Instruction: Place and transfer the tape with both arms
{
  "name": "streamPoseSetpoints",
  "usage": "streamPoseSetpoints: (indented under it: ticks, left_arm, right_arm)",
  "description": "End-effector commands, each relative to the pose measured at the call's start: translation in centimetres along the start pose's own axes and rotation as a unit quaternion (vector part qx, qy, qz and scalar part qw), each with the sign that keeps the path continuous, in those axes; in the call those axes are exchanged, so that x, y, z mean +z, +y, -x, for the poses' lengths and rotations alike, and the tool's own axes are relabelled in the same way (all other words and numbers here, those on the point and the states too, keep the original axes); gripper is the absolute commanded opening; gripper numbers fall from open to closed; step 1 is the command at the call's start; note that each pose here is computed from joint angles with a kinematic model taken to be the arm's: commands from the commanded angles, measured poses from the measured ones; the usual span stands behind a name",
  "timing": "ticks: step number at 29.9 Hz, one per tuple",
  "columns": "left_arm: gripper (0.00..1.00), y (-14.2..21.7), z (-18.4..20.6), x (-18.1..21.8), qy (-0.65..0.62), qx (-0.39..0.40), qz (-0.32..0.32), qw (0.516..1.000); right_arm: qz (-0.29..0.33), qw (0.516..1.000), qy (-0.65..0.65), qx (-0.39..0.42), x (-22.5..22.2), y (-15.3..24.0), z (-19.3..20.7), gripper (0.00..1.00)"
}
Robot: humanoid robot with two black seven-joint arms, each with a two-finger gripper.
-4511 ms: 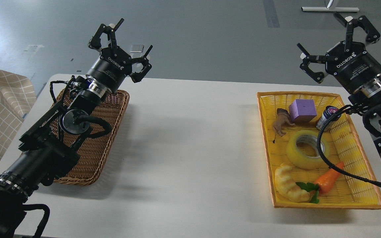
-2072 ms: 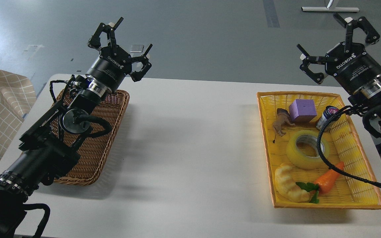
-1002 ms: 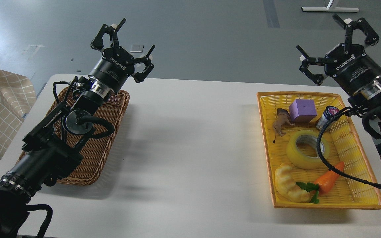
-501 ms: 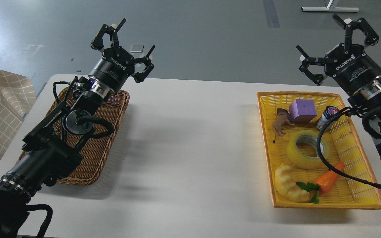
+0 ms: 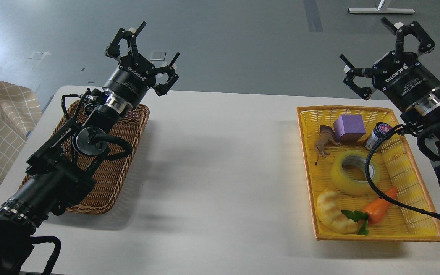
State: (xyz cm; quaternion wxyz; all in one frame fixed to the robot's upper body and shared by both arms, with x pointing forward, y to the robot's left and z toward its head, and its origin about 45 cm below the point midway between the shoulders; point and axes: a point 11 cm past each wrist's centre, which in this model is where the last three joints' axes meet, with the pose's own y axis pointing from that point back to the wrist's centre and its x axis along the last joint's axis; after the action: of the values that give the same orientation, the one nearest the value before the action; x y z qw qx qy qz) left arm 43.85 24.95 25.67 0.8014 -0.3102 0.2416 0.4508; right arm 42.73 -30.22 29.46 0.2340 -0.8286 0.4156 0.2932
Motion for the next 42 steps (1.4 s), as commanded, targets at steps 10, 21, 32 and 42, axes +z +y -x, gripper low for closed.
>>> streamPoseSetpoints:
  ticks: [10,21,32,42]
  left_arm:
    - [0.98,0.2,-0.2,0.0,-0.001,0.002,-0.001,1.000]
    - [0.98,0.2,-0.2,-0.1,0.000,0.003,-0.001,1.000]
    - [0.98,0.2,-0.2,0.0,-0.002,0.003,-0.001,1.000]
    - [0.98,0.3,-0.2,0.1,-0.003,0.003,0.000,1.000]
  right_arm:
    - [0.067,0.991,0.116,0.018,0.7,-0.1,0.5,1.00]
    - [0.114,0.965,0.232,0.037,0.9,0.0,0.8,1.00]
    - [0.236,0.853,0.462,0.054,1.1,1.7,1.6,1.00]
    - [0.316,0.696,0.639,0.082,-0.4,5.7,1.6,1.00]
